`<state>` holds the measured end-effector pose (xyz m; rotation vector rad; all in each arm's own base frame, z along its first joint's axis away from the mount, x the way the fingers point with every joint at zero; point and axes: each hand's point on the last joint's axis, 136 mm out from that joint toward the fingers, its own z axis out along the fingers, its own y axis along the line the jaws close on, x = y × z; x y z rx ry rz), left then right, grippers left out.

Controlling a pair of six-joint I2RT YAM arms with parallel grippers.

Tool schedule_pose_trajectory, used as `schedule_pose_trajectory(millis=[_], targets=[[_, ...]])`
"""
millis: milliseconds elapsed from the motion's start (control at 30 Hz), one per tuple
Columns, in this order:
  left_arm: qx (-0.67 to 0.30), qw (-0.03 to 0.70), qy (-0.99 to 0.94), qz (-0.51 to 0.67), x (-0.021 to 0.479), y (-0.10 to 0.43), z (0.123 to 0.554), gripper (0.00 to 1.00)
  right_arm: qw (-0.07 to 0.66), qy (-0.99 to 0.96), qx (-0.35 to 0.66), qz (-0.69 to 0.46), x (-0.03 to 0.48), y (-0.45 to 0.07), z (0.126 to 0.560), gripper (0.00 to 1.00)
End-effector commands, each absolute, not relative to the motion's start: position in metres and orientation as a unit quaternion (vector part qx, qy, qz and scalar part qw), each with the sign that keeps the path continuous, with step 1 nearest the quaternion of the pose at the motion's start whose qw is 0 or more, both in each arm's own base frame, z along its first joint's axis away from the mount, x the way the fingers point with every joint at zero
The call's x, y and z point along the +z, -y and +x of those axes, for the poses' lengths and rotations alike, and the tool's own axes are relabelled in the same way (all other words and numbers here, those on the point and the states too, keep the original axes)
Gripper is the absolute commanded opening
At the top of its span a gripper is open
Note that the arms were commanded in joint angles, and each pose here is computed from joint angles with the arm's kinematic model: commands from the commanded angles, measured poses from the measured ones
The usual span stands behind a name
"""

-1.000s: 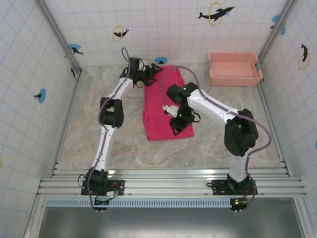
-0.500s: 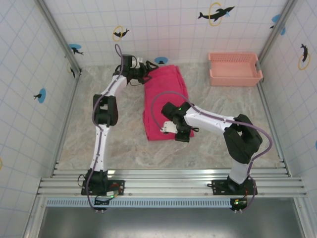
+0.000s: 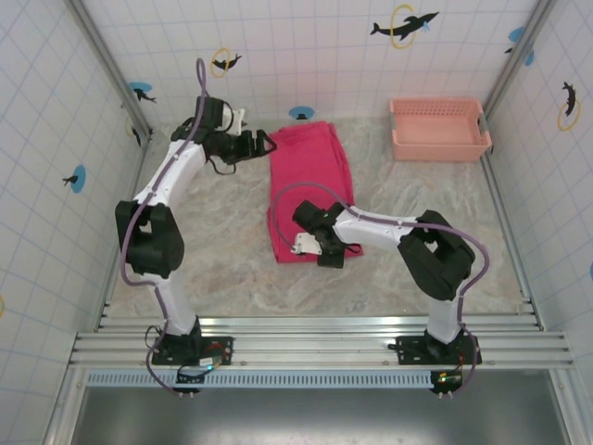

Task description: Roll up the long pants

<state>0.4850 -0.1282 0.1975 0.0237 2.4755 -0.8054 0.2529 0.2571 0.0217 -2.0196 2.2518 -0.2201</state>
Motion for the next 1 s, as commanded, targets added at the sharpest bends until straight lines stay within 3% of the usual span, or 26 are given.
schedule_pose_trajectory(millis=[0,67,267,467,800,967], targets=[[-0.231,0.202,-0.952,0.001,0.15,0.107,0.447,0.97,0.046,-0.742,-0.089,-0.663,0.005,-0.26,0.254,0.52],[-0.225,0.182,-0.957,-0.003,0.14,0.105,0.43,0.97,0.029,-0.746,-0.082,-0.66,-0.002,-0.263,0.254,0.38],[-0.17,0.138,-0.976,0.017,0.134,0.091,0.394,0.97,0.033,-0.745,-0.048,-0.665,0.01,-0.276,0.251,0.2],[-0.121,0.12,-0.985,0.04,0.131,0.074,0.377,0.98,0.014,-0.729,0.035,-0.683,0.029,-0.288,0.216,0.03],[-0.103,0.113,-0.985,0.081,0.128,0.071,0.376,0.98,-0.097,-0.705,0.228,-0.664,0.103,-0.313,0.146,0.0],[-0.106,0.117,-0.979,0.129,0.134,0.084,0.373,0.97,-0.142,-0.72,0.33,-0.594,0.133,-0.331,0.152,0.0]])
